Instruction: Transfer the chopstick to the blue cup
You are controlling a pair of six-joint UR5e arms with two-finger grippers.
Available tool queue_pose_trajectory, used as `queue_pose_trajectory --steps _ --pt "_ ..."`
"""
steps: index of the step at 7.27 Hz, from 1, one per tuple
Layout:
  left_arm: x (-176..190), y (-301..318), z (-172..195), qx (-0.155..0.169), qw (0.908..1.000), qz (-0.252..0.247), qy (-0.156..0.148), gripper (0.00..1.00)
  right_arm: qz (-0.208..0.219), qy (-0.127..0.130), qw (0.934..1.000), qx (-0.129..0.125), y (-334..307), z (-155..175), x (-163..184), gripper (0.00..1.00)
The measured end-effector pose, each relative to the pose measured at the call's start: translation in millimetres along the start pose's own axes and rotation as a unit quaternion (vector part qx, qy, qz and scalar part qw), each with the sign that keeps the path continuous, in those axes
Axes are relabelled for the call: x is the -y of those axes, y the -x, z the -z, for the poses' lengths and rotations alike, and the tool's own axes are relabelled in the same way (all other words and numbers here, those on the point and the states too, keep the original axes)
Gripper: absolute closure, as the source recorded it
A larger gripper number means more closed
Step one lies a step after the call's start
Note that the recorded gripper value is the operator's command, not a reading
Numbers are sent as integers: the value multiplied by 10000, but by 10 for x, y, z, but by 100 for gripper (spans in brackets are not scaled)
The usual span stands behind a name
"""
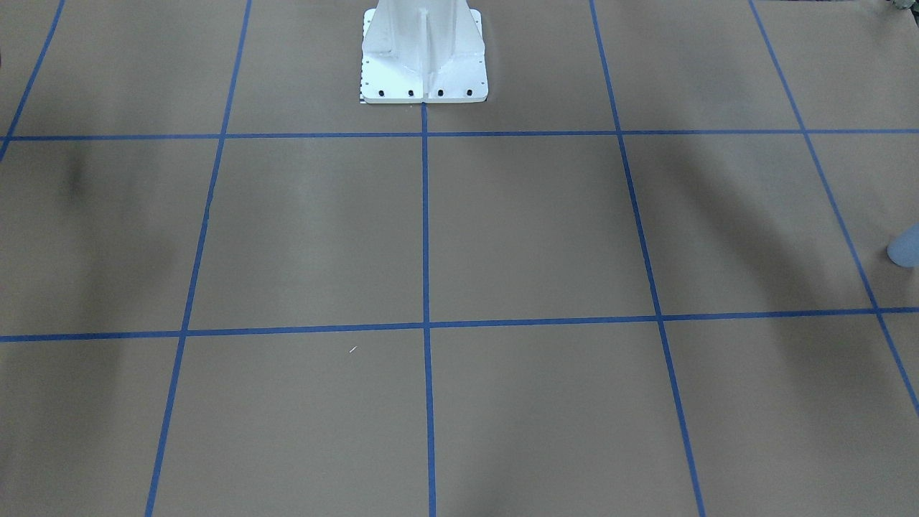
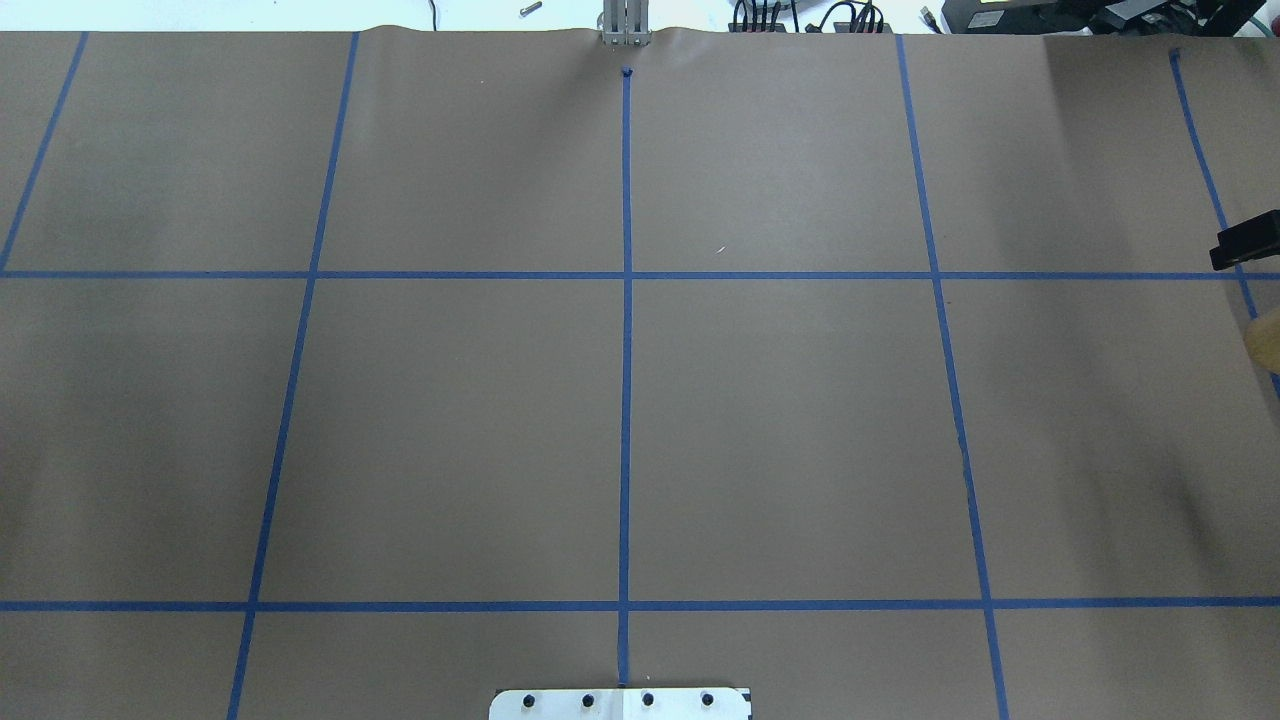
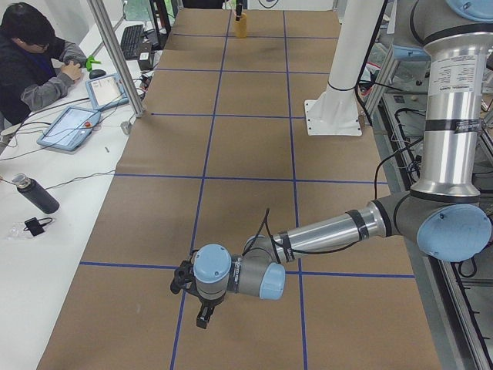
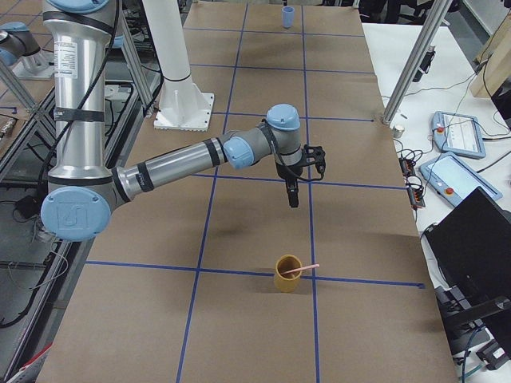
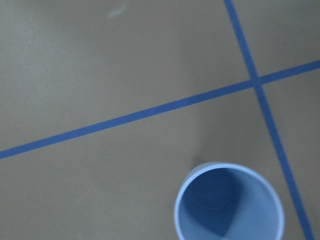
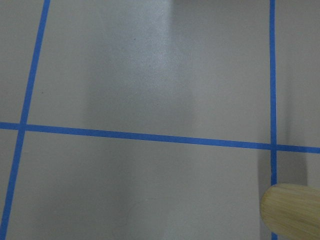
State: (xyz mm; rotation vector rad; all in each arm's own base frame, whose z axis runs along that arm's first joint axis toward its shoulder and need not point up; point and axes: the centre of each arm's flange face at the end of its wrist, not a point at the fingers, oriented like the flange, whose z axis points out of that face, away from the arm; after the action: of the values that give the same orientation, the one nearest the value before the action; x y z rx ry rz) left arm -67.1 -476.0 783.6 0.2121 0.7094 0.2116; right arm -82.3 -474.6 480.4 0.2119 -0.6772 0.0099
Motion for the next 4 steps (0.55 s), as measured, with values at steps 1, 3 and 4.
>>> queue_pose_trajectory --steps 1,3,4 --pt "40 23 -25 -1 10000 25 10 7 -2 4 10000 -8 -4 -7 0 0" --pt "170 68 -59 -5 10000 89 33 9 6 10 10000 -10 5 -17 2 0" --pt "215 94 -82 -7 9999 110 48 17 10 17 10000 -10 8 -26 1 0"
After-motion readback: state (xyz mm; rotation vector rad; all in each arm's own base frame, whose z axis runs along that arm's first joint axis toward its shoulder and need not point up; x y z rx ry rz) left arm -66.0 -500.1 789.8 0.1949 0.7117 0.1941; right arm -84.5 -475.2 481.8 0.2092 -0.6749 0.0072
